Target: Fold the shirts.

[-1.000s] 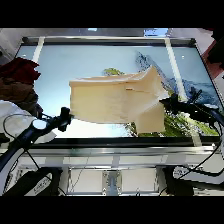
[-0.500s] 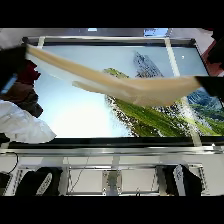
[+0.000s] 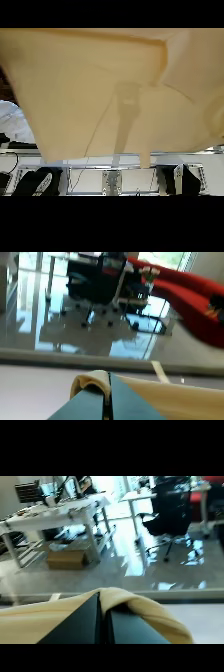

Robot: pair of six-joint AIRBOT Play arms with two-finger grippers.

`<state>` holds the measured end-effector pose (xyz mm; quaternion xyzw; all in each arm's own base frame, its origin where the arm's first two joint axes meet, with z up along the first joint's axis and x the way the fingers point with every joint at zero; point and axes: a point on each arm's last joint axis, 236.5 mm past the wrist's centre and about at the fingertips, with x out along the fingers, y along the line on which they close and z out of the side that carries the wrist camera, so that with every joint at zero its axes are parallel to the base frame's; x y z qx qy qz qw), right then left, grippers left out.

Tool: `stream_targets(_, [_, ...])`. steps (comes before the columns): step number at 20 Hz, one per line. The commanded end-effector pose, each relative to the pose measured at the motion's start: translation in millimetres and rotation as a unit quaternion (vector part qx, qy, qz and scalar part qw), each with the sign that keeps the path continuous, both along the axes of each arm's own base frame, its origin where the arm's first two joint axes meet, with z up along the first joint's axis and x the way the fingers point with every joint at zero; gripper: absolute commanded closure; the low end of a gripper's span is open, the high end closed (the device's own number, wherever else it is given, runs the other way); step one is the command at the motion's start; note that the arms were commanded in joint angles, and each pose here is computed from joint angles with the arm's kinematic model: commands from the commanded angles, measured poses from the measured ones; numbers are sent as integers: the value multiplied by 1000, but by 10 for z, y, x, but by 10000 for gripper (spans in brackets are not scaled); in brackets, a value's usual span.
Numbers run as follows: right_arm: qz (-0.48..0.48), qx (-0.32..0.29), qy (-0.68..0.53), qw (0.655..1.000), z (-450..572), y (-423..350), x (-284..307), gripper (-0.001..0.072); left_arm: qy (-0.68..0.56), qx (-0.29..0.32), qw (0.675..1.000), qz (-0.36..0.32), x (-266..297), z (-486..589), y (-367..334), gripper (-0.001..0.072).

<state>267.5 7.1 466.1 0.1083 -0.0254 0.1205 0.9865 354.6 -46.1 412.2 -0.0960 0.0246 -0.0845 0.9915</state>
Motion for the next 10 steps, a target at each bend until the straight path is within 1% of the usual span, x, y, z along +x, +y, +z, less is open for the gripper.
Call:
stream_targets(1, [81,54,124,987,-757,-243,560,681,174,19,985,4,749,-1154,-4,699])
stream_targets(2, [83,54,192,976,-1244,-311,802,681,209,23,978,5,960,-1483,-5,699])
stream_targets(4, [76,35,312,946,-2258,-325,1237,681,266,28,964,7,1296,-2076,-3,699])
stream_targets(5, [67,24,349,934,-2691,-291,1452,681,289,31,957,11,1448,-2368,15,699])
stream_targets(7, [48,21,385,922,-3384,-156,1931,681,322,33,946,33,1705,-2886,99,699])
stream_targets(10, [30,33,382,923,-4076,121,2635,682,336,35,939,58,2028,-3465,202,699])
